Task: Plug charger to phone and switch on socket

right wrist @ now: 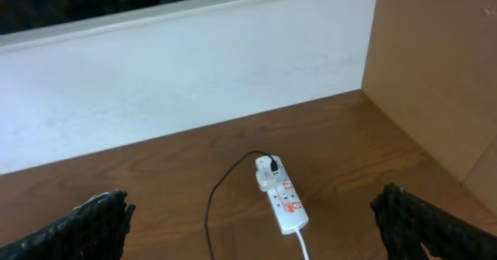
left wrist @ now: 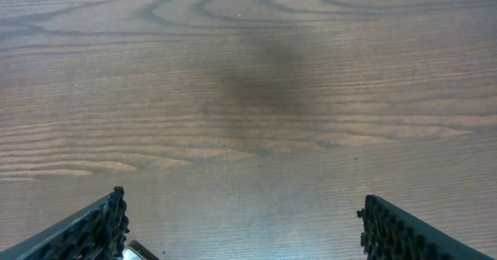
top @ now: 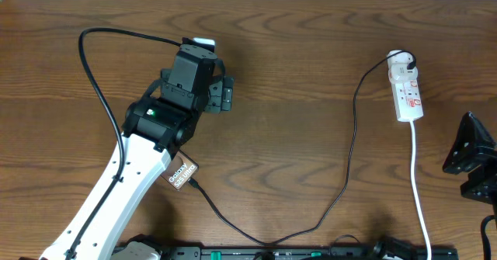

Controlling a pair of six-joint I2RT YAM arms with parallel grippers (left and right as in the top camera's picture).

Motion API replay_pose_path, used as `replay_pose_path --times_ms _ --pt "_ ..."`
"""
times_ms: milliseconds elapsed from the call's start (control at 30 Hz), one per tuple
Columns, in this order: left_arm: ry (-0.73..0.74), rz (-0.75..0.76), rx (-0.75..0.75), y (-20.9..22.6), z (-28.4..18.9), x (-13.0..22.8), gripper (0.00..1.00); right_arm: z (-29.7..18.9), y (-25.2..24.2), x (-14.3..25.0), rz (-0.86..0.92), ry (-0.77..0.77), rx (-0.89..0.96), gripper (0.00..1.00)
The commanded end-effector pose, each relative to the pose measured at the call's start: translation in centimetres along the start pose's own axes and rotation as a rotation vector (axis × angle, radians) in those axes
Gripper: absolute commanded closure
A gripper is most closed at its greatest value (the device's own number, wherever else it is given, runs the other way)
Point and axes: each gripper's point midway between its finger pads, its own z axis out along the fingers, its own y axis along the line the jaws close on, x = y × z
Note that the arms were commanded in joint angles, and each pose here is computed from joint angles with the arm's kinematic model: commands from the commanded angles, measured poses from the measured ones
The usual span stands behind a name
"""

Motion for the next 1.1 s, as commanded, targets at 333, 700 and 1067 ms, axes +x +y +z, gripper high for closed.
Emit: replay_pose_path --times_ms 333,700,1067 --pt "-0.014 0.017 -0.013 0.1 -0.2 -0.6 0.08 0.6 0.2 0.8 -0.021 0.035 -0.019 0.01" --pt "-0.014 0.016 -0.012 0.1 -0.2 -0.6 0.08 2.3 -0.4 3.4 -0.003 0.12 -0.01 0.01" --pt "-0.014 0.016 -0.013 0.1 -0.2 -0.6 0.08 7.6 -2.0 10.1 0.036 0.305 0.001 0.01"
